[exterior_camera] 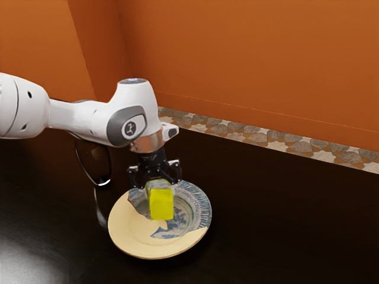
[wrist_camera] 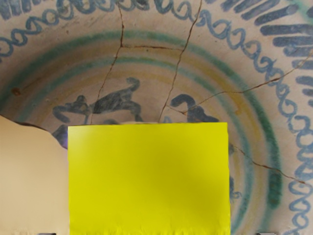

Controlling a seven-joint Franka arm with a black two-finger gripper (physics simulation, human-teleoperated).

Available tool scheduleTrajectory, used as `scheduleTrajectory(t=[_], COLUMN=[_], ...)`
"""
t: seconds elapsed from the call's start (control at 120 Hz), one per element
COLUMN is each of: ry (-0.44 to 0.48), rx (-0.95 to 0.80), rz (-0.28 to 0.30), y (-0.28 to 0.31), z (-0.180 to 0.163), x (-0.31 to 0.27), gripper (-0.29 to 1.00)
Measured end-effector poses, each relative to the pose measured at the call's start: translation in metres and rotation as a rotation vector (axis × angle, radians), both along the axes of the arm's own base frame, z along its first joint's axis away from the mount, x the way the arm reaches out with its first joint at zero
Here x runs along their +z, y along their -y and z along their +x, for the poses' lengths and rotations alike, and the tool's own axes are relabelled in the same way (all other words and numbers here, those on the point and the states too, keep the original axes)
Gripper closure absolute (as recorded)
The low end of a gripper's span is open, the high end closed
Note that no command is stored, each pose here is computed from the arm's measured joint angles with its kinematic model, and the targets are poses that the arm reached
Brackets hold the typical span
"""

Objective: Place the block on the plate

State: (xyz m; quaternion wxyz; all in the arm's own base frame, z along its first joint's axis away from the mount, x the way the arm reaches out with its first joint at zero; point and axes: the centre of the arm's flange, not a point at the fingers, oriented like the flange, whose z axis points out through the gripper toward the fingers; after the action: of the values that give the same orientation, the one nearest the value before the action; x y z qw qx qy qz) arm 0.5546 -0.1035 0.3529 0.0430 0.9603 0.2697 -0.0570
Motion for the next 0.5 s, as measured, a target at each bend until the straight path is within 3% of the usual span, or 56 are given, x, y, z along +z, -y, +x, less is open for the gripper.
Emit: scheduleTrajectory(t=[0.242, 0.5], ry=[0.085, 0.162], rx=[0.027, -0.068], rz=[0.014, 0.110], y=[-0.002, -0.069], z=[0.013, 0.037], x=[0.048, 0.098], gripper=[0.05, 0.01])
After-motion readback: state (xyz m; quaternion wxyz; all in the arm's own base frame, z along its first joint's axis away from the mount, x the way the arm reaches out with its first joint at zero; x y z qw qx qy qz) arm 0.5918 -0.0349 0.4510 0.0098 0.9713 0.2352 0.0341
